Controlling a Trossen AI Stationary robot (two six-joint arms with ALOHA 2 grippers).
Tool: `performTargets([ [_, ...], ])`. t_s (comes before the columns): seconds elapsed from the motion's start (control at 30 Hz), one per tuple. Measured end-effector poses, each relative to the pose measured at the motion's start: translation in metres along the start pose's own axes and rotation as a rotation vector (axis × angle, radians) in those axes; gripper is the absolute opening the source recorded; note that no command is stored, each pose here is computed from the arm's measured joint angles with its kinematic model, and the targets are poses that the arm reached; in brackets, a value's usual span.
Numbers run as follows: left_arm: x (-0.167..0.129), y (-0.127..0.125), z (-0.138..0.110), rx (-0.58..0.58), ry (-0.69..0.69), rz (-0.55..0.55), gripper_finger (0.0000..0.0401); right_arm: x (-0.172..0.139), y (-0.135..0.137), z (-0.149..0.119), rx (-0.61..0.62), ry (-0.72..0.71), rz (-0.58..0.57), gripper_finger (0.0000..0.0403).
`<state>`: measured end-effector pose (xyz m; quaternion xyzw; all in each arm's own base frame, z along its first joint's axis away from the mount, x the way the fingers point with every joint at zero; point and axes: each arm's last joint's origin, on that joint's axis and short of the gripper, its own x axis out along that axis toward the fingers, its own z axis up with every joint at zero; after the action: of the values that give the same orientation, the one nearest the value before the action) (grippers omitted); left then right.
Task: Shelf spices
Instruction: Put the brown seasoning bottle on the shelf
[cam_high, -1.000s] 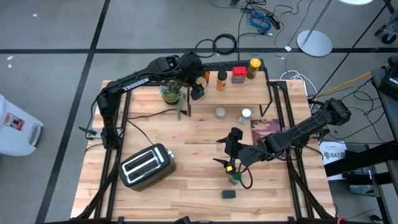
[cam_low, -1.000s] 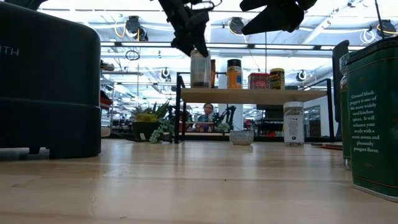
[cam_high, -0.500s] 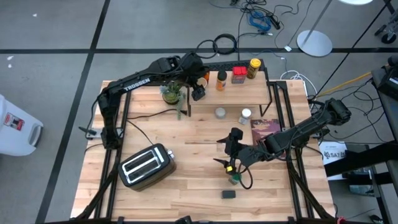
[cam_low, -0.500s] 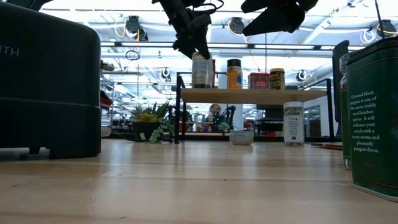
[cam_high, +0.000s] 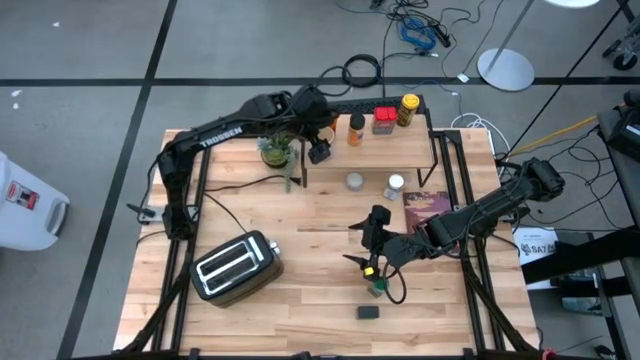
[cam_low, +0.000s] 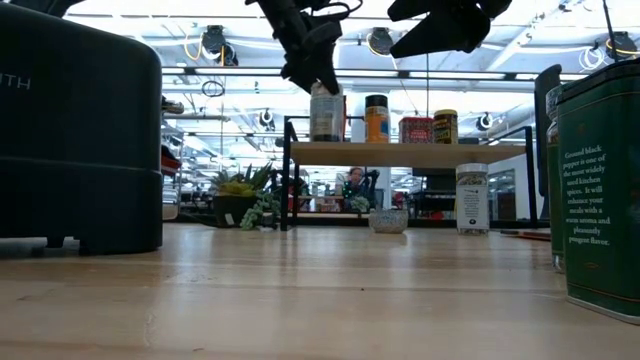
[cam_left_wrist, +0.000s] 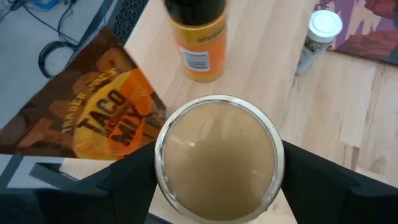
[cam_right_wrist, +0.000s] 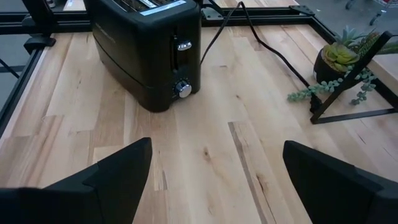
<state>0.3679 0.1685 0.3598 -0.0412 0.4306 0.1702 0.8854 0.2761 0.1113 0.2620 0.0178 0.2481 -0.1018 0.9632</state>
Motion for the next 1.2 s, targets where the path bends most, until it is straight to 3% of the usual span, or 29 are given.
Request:
performTargets([
  [0.83,-0.015,-0.006,0.000,0.022,-0.014,0.027,0.0309,0.000,0.000,0.000,0.023,0.000,0.000,0.0350],
  [1.2,-0.013,-0.006,-0.001,0.019,0.000,0.023,0.0335,0.000,0.001,0.000,0.032,0.001,0.002,0.0350],
])
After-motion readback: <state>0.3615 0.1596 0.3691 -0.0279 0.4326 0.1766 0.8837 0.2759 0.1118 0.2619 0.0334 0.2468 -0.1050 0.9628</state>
